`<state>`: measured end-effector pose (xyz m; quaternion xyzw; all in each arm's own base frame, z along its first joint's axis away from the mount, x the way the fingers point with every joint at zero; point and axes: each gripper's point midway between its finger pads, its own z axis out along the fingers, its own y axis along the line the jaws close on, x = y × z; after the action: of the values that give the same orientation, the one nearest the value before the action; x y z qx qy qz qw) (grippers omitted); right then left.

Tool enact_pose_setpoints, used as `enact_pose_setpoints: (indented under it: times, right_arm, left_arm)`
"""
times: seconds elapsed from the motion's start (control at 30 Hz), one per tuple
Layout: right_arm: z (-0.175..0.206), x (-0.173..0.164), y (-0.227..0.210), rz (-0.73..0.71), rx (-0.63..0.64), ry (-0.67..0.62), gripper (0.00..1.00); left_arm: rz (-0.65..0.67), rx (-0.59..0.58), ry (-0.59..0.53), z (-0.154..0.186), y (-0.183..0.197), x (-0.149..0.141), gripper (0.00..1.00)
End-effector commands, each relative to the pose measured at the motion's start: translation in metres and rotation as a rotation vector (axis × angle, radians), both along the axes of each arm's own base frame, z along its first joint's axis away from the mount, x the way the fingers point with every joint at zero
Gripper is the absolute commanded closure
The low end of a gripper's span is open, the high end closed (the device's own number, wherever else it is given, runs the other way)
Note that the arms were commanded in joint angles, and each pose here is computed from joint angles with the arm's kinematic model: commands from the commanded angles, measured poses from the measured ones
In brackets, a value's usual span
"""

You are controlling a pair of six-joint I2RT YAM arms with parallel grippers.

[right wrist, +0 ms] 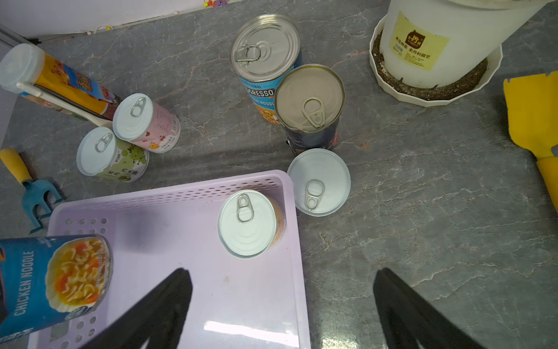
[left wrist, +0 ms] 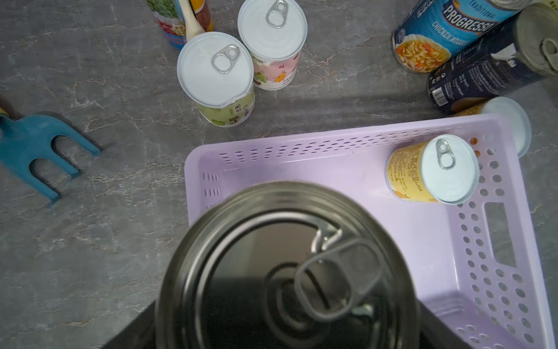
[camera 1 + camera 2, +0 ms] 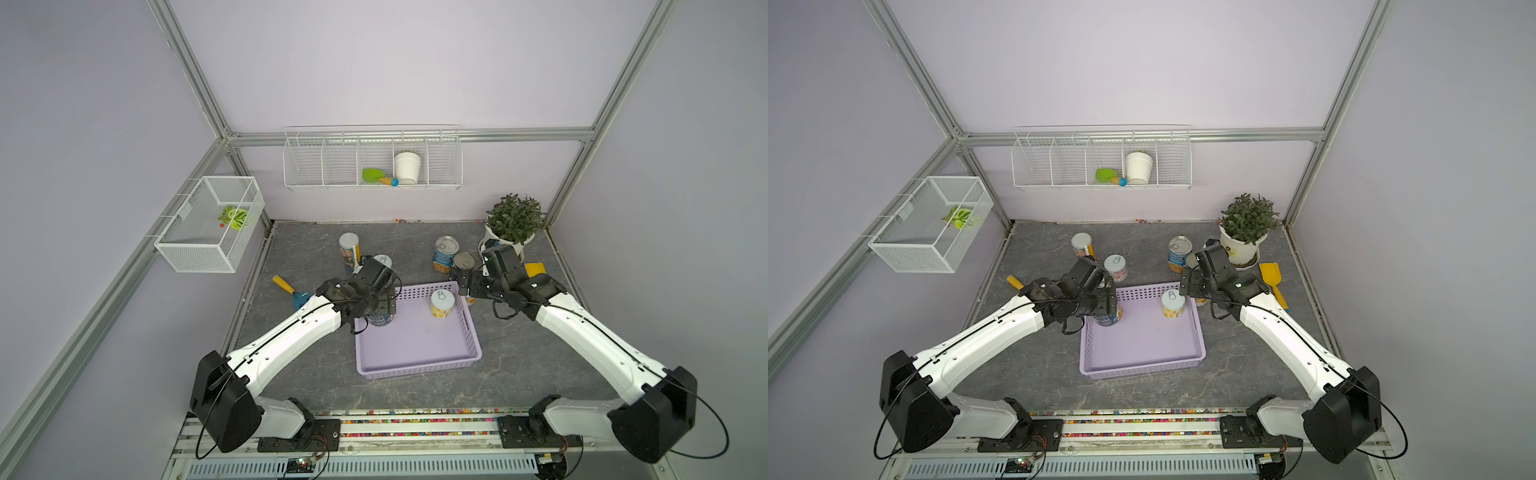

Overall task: Put the canned food in the basket
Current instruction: Place the canned food in the basket.

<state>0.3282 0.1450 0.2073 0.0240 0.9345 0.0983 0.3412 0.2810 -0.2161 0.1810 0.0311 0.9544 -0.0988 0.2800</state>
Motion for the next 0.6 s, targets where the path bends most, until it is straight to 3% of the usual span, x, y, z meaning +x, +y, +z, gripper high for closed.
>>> enact_pose_setpoints:
  times: [0.0, 0.57]
  right_arm:
    - [0.002, -0.001, -0.005, -0.023, 0.011, -0.017, 0.02]
    - [0.000, 0.000, -0.005, -0.024, 0.008, -0.015, 0.02]
  left_arm:
    - [0.010, -0.107, -0.128, 0.030, -0.020, 0.023, 0.35]
    - [0.101, 0.132, -0.103, -0.015, -0.010, 0.056, 0.34]
